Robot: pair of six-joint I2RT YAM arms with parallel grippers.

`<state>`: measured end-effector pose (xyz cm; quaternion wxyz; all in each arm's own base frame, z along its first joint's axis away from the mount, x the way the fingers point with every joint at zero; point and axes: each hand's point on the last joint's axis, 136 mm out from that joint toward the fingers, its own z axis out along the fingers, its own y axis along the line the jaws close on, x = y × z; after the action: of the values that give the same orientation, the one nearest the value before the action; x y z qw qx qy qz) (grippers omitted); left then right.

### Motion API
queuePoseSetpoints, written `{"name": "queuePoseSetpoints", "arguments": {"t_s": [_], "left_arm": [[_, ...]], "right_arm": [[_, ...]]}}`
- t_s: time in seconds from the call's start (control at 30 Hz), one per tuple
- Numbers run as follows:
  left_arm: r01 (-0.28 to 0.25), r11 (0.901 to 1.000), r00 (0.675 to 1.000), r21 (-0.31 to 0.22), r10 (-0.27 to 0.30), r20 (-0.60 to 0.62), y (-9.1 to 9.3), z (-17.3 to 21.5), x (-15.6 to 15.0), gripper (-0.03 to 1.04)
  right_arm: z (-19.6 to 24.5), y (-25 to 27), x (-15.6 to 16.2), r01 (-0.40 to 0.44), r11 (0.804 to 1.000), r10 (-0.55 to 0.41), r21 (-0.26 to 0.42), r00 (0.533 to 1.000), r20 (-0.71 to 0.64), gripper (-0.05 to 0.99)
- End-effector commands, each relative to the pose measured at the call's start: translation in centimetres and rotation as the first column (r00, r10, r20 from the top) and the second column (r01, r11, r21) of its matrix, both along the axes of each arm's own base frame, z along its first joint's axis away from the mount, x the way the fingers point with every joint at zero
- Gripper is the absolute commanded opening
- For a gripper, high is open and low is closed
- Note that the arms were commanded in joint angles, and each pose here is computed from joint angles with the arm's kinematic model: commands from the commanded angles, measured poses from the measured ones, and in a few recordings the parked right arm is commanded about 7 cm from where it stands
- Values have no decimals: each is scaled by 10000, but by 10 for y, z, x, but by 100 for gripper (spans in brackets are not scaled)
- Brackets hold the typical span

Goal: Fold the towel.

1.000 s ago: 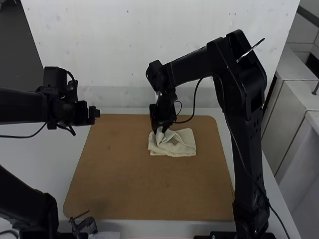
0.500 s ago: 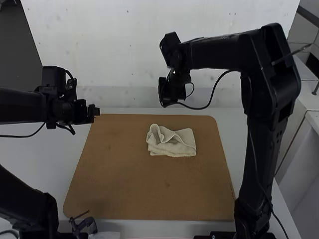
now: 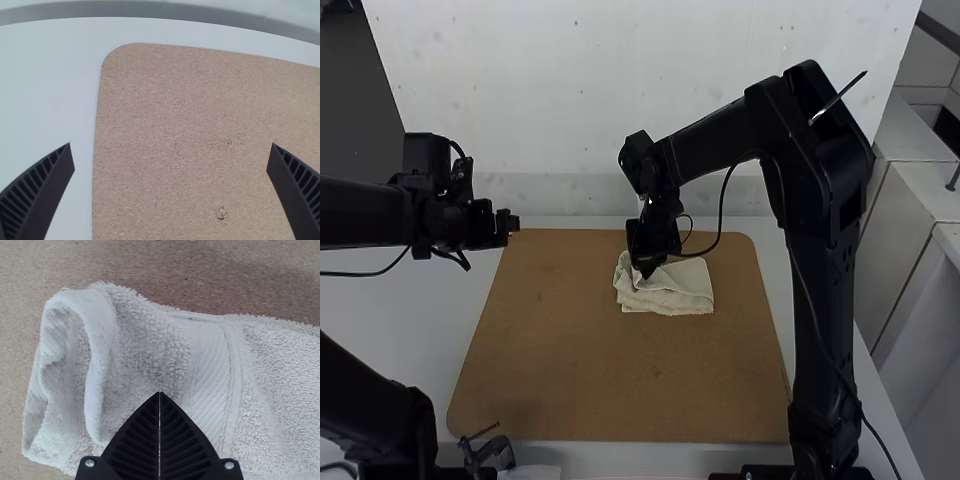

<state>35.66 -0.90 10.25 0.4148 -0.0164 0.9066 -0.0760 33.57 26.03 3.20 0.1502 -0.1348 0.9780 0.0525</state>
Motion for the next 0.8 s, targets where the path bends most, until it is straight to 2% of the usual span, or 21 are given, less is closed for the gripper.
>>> {"name": "queuePoseSetpoints", "arguments": {"t_s": [0.0,0.27,0.43,0.47,0.5,0.63,0.67,0.77], "left_arm": [[111,9999,9997,-43,-110,222,0,5,0,99],[127,9999,9996,-97,-125,260,1,4,0,99],[153,9999,9995,-70,-151,282,1,4,0,99],[153,9999,9994,-67,-151,312,1,5,0,99],[177,9998,9992,-82,-174,360,1,7,0,99],[184,9998,9983,-61,-181,561,1,14,0,99],[197,9998,9980,-66,-192,608,1,16,0,99],[197,9998,9974,-58,-193,699,1,20,0,99]], "right_arm": [[0,17,4,-300,9995,300,-32,9993,206,2],[-2,46,-2,-823,9966,821,70,9962,306,2],[4,51,3,-796,9966,786,207,9959,455,2],[8,49,5,-741,9970,729,214,9960,509,7],[12,46,6,-684,9975,672,189,9960,590,19],[46,27,17,-287,9977,216,617,9932,1140,88],[57,21,20,-179,9970,80,752,9915,1301,98],[86,-4,29,224,9937,-421,1102,9828,1799,98]]}}
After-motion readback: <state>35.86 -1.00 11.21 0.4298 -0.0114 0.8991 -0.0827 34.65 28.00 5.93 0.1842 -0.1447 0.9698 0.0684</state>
